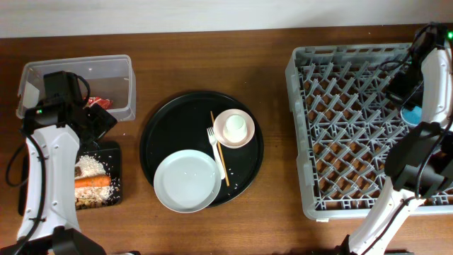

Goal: Sort waste into correct bins and load items into the dishwasher rack
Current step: 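Lower the blue cup upside down into the rack and open the right gripper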

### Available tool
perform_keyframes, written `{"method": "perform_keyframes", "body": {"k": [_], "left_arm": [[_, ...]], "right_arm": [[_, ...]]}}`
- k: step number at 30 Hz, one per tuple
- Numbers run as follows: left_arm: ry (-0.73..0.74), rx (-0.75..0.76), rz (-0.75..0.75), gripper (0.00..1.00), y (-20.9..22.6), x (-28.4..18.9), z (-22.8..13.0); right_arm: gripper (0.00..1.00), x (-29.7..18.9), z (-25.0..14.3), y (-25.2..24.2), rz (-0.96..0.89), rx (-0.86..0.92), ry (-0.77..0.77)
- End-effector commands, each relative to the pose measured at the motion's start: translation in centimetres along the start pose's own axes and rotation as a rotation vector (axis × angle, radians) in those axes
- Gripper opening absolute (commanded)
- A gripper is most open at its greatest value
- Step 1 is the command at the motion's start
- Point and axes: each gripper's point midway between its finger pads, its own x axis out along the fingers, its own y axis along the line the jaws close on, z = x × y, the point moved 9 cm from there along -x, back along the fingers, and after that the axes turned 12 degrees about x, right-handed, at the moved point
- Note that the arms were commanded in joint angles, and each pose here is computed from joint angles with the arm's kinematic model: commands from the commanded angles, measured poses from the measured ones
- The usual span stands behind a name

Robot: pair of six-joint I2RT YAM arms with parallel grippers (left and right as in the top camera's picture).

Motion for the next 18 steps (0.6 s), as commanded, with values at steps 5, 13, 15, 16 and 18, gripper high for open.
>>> {"method": "perform_keyframes", "body": {"k": [5, 13, 15, 16, 18], "left_arm": [[-0.004, -0.015, 0.004, 0.99, 0.1, -0.1, 0.2], [-0.005, -0.015, 0.004, 0.99, 0.1, -0.1, 0.2], [-0.005, -0.015, 0.003, 0.99, 0.1, -0.1, 0.2], [-0.005, -0.015, 0.003, 0.99, 0.1, -0.1, 0.2], [-0.005, -0.015, 0.004, 0.99, 0.1, -0.1, 0.2]], "right_arm": [[0.04, -8.4, -1.7, -0.7, 0.38, -0.116, -0.059], [0.04, -7.3, -3.3, 1.9, 0.712, -0.319, 0.106], [0.04, -6.3, -2.7, 1.8, 0.779, -0.318, 0.115], [0.04, -5.8, -2.4, 1.7, 0.813, -0.309, 0.121], [0.04, -4.1, -1.4, 1.0, 0.895, -0.266, 0.14]]}}
